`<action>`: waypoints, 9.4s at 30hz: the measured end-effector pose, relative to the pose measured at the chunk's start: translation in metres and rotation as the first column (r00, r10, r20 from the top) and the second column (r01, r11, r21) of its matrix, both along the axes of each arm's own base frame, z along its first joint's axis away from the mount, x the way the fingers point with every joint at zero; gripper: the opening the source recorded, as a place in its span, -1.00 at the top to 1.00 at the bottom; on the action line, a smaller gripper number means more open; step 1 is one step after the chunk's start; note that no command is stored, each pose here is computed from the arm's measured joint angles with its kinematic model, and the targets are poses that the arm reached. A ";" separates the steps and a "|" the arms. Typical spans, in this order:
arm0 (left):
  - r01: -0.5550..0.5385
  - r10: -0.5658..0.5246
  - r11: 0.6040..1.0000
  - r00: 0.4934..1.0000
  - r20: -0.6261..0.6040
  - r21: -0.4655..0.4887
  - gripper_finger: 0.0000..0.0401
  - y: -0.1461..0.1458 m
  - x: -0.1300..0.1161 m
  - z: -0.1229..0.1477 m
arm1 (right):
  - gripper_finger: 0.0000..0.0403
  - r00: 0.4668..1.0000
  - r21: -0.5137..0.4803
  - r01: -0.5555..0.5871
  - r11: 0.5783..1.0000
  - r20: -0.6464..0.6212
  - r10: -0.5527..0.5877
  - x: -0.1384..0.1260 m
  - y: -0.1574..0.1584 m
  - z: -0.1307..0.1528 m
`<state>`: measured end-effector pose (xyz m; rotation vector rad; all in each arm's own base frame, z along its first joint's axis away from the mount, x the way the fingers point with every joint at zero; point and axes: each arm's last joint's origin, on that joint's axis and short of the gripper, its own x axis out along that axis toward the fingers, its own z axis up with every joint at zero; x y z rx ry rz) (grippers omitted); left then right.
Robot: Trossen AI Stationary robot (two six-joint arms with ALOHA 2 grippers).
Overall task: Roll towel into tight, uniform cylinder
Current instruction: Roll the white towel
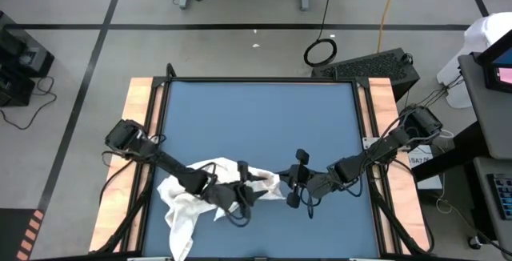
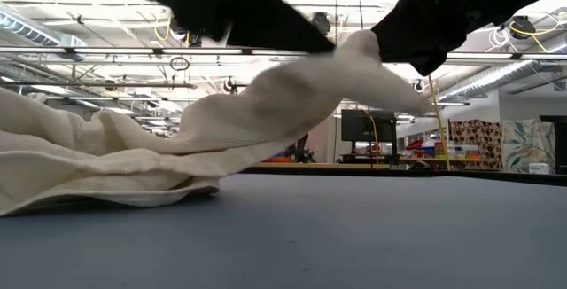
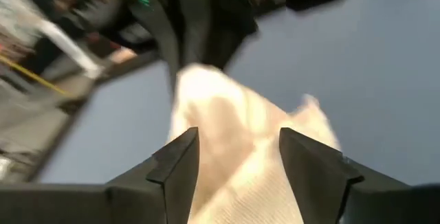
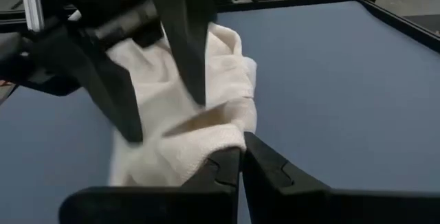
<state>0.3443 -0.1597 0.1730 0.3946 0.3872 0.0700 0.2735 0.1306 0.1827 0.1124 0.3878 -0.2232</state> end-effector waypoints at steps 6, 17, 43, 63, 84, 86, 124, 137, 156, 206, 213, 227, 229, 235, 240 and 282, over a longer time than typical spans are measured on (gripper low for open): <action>0.013 -0.024 0.998 0.977 -0.210 -0.054 0.16 0.010 -0.006 -0.018 | 0.98 1.000 -0.016 -0.008 1.000 -0.002 0.008 0.000 0.001 0.000; 0.093 -0.088 0.996 0.947 -0.307 -0.001 0.94 -0.022 -0.045 -0.002 | 0.98 1.000 -0.006 -0.015 1.000 0.021 0.015 -0.003 0.004 0.006; -0.225 0.250 0.940 0.966 -0.070 0.255 0.95 -0.027 -0.082 0.025 | 0.33 0.999 0.098 -0.002 0.995 -0.053 0.008 0.012 0.015 -0.048; -0.229 0.253 0.941 0.965 -0.068 0.248 0.95 -0.027 -0.081 0.026 | 0.61 0.977 0.072 0.124 0.990 0.164 -0.135 0.036 0.010 -0.083; -0.135 0.143 0.989 0.975 -0.169 0.060 0.95 -0.026 -0.073 0.017 | 0.86 0.985 -0.097 0.158 0.983 -0.060 -0.164 -0.023 -0.018 0.018; -0.125 0.128 0.992 0.979 -0.161 0.031 0.95 -0.024 -0.065 0.015 | 0.81 0.980 -0.130 0.156 0.979 -0.106 -0.170 -0.024 -0.018 0.010; -0.077 0.089 0.942 0.996 0.022 -0.327 0.92 0.000 -0.014 0.013 | 0.32 0.971 -0.324 -0.238 0.916 -0.109 0.214 -0.068 0.090 -0.033; -0.111 0.127 0.941 0.991 0.029 -0.319 0.91 0.002 -0.014 0.013 | 0.19 0.955 -0.511 -0.243 0.824 0.021 0.295 -0.022 0.096 -0.040; -0.125 0.140 0.943 0.990 0.025 -0.310 0.91 0.002 -0.014 0.012 | 0.84 0.994 -0.596 -0.097 0.797 -0.015 0.109 0.000 0.107 -0.038; -0.612 0.560 0.786 0.765 -0.319 -0.086 0.96 0.031 -0.107 -0.029 | 1.00 0.828 -0.074 -0.277 0.958 -0.524 0.199 -0.041 0.085 -0.062; -0.572 0.545 0.820 0.793 -0.272 -0.024 0.94 0.034 -0.080 0.008 | 1.00 0.849 -0.071 -0.246 0.967 -0.497 0.179 -0.044 0.085 -0.054; -0.255 0.215 0.915 0.964 -0.159 -0.312 0.84 -0.009 -0.047 0.035 | 0.96 0.931 -0.090 -0.146 0.985 -0.348 0.106 -0.040 0.082 -0.031; -0.150 0.122 0.938 0.987 -0.110 -0.312 0.73 -0.019 -0.039 0.031 | 0.95 0.933 -0.095 -0.160 0.983 -0.339 0.119 -0.040 0.083 -0.031; 0.025 -0.003 0.964 0.997 0.082 -0.265 0.25 -0.035 -0.007 0.009 | 0.95 0.935 -0.138 -0.178 0.974 -0.333 0.124 -0.038 0.083 -0.030; 0.091 -0.071 0.977 0.992 0.107 -0.194 -0.05 -0.036 0.021 -0.018 | 0.95 0.936 -0.169 -0.229 0.959 -0.308 0.169 -0.036 0.087 -0.027; -0.242 0.241 0.961 0.970 0.029 0.136 0.97 -0.013 0.044 0.024 | 0.73 0.906 -0.102 -0.286 0.953 -0.353 0.234 -0.056 0.083 -0.053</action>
